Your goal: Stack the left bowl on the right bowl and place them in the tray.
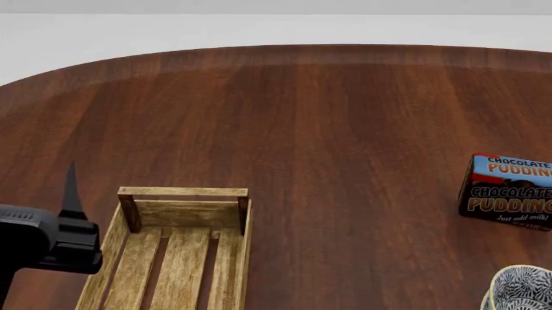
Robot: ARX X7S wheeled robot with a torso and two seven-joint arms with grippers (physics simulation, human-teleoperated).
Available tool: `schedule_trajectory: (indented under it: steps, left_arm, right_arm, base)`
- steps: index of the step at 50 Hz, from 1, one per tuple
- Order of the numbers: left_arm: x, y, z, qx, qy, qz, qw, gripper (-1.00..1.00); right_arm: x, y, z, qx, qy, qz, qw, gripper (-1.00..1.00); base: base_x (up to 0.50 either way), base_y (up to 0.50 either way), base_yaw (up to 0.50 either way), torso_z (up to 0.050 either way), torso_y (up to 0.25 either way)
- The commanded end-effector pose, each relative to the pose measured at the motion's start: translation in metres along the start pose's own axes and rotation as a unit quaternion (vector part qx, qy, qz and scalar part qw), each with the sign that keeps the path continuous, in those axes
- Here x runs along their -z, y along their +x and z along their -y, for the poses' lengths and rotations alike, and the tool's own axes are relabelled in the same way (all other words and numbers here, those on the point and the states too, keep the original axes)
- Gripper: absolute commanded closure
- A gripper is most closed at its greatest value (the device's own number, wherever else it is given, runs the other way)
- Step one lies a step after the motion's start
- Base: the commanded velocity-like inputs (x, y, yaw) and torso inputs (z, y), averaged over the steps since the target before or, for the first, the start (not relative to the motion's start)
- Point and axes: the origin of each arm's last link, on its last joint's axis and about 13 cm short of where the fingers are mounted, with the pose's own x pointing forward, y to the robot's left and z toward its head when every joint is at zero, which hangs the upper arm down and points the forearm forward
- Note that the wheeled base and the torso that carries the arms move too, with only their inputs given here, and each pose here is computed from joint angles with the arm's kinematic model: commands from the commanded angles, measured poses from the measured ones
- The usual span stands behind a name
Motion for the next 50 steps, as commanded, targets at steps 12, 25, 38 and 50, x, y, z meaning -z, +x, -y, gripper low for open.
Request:
schedule_trajectory:
  steps: [12, 25, 38, 50]
  left_arm:
    - [-0.002, 0.001, 0.002, 0.003, 0.007, 0.0, 1.0, -1.0]
    - [-0.004, -0.002, 0.002, 0.003, 0.009, 0.001, 1.0, -1.0]
    - [-0.005, -0.001, 0.003, 0.005, 0.011, 0.001, 1.0, -1.0]
    - [-0.004, 0.0, 0.004, 0.006, 0.012, 0.0, 1.0, -1.0]
  right_arm:
    - [0.023, 0.014, 0.011, -0.001, 0.059, -0.022, 0.998, -1.0]
    - [0.029, 0.018, 0.012, -0.006, 0.079, -0.026, 0.997, -1.0]
    - [0.022, 0.027, 0.005, -0.011, 0.087, -0.025, 0.996, -1.0]
    - [0.019, 0.035, 0.0, -0.01, 0.088, -0.029, 0.996, -1.0]
  base:
    - [0.0, 0.0, 0.0, 0.0, 0.0]
    - [0.0, 0.0, 0.0, 0.0, 0.0]
    - [0.0, 0.0, 0.0, 0.0, 0.0]
    - [0.0, 0.0, 0.0, 0.0, 0.0]
